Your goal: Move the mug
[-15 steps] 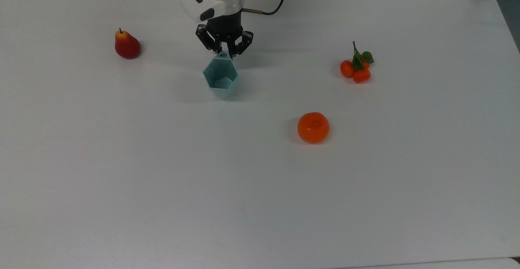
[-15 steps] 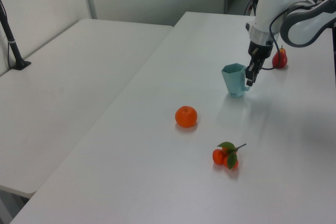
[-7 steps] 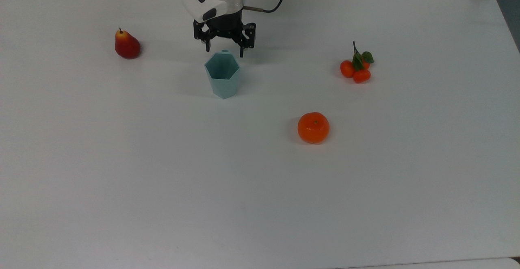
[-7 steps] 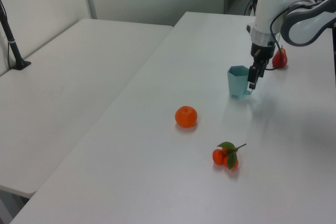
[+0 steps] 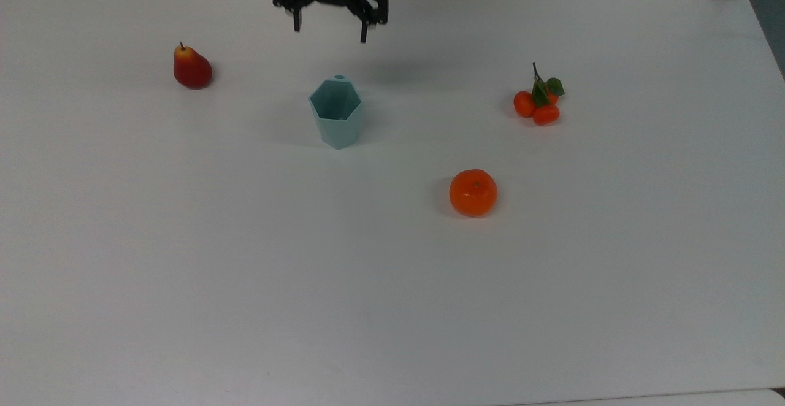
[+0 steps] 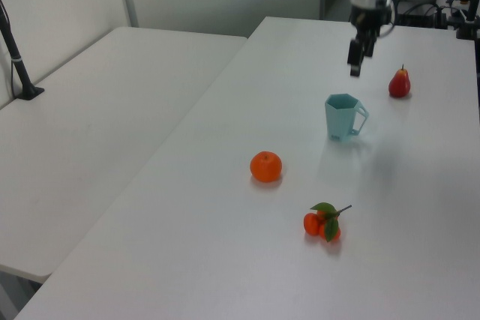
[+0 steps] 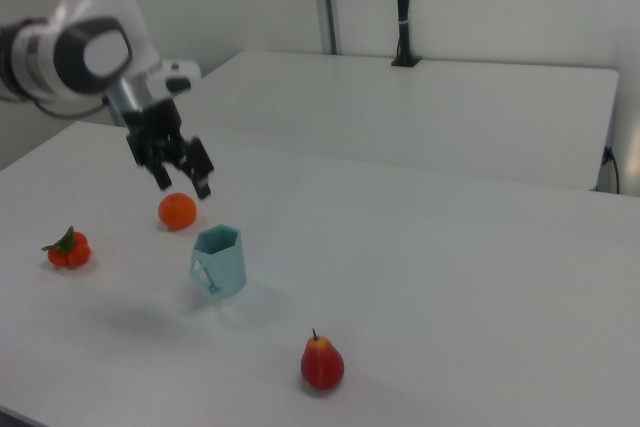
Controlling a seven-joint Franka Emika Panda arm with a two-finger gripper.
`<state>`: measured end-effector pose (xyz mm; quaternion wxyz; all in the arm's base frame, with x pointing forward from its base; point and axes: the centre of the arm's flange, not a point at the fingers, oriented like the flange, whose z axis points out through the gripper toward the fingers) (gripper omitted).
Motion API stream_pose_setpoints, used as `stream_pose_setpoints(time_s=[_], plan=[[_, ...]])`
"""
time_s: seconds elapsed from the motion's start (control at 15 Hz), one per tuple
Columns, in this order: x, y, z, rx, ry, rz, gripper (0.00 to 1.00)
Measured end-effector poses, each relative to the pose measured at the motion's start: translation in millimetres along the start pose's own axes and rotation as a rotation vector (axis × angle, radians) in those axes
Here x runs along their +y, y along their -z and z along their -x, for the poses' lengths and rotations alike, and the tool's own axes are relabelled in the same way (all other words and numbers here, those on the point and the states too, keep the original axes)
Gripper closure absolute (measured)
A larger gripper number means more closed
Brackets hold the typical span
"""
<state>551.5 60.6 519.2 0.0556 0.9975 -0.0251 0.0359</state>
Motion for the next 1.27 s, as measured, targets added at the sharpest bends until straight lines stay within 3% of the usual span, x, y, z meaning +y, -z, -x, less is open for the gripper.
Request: stream_pose_setpoints(time_s=[0.2,0.4,0.73,1.27], plan=[[9,66,-8,0.025,-0.008,-0.001,0.00],[13,92,-6,0.007,0.013,-0.003,0.00],[22,96,2,-0.066,0.028,-0.035,0.00],[28,104,-6,-0.052,0.013,-0.042,0.00]])
